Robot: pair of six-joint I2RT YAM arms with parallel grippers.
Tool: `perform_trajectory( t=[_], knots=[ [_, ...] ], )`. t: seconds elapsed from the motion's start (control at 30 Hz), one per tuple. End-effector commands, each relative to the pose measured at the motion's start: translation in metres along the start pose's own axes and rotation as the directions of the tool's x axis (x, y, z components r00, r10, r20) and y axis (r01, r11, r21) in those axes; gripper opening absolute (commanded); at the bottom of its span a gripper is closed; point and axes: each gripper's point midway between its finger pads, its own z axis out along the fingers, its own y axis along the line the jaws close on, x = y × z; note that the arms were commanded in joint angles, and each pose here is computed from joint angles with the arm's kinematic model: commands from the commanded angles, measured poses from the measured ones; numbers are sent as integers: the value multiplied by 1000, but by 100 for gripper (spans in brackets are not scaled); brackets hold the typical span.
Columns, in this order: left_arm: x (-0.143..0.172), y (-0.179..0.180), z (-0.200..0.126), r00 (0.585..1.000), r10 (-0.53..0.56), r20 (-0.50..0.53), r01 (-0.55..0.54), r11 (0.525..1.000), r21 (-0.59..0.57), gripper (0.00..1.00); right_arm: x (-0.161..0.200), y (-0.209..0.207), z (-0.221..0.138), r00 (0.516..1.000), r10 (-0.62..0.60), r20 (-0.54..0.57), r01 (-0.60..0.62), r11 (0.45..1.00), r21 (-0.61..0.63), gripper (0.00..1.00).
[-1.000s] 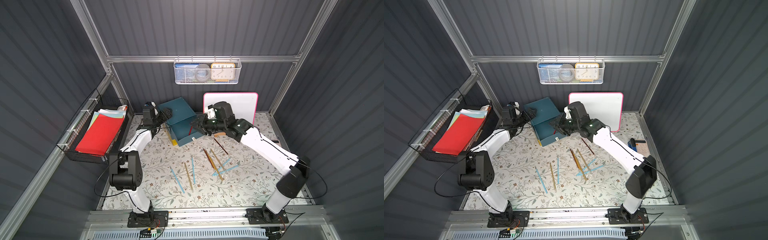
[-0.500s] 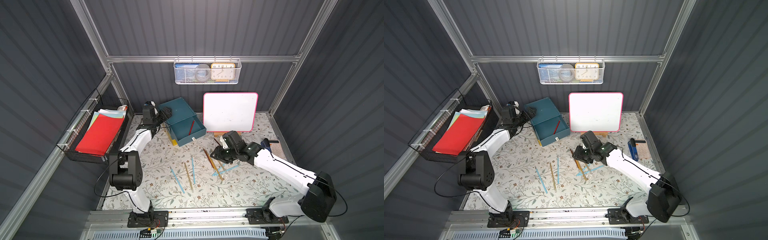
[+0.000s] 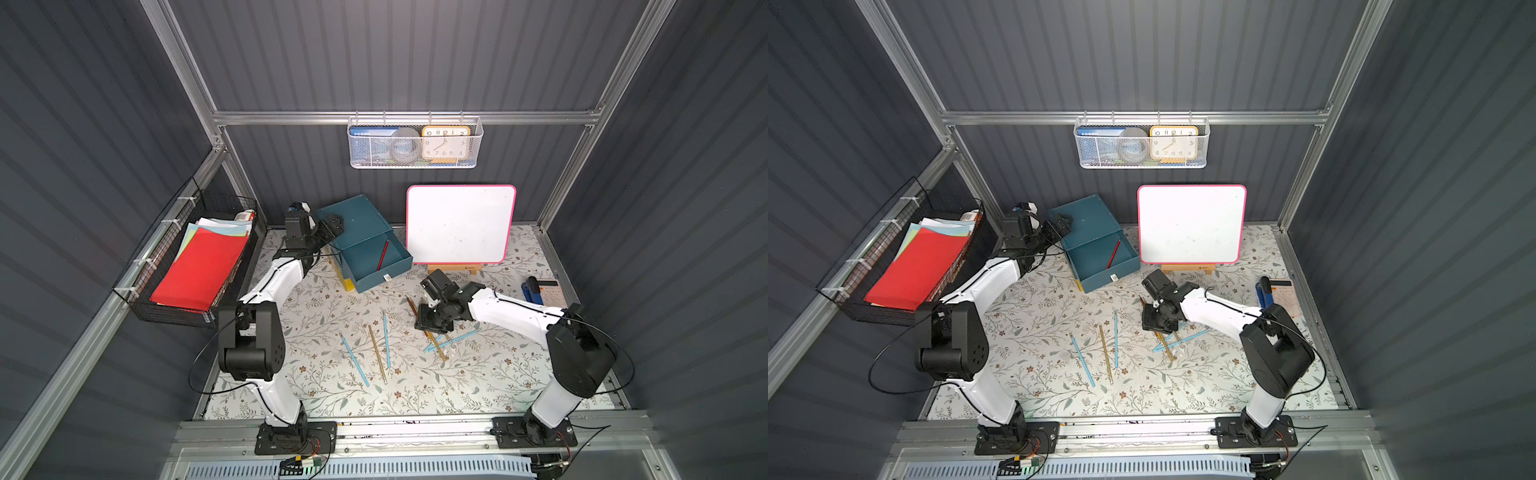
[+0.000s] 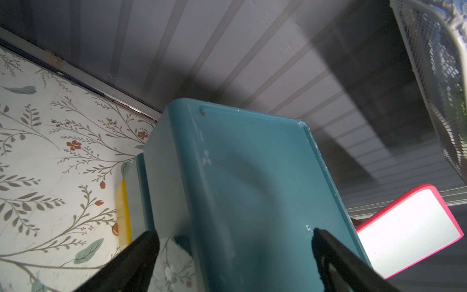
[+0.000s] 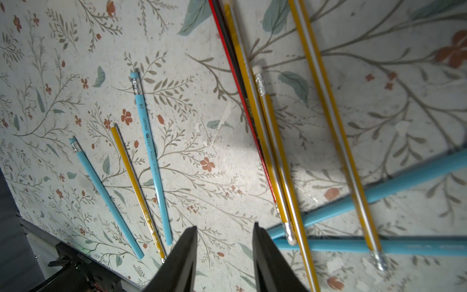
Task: Please place the pencils in the drawer according to their color
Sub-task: Pick up the pencil from the center of the board.
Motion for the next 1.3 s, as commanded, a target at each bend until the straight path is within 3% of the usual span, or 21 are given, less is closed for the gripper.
perform_trajectory(
  t=[0.0, 0.83, 1.07, 1.27],
  knots=[
    [-3, -1, 4, 1000, 26, 1, -26, 1000, 2, 100, -5, 1, 8, 1000, -23, 2, 23, 1000, 16, 41],
    [1, 3, 7, 1000, 26, -6, -26, 1000, -1, 100, -24, -26, 37, 999, 35, -6, -34, 994, 104, 41],
    [0, 2, 7, 1000, 26, -2, -26, 1000, 0, 100, -22, -26, 45, 999, 15, -33, -11, 994, 107, 40],
    [1, 3, 8, 1000, 23, -5, -23, 1000, 1, 100, -19, -39, 47, 998, -42, -55, 53, 976, 211, 39]
  ],
)
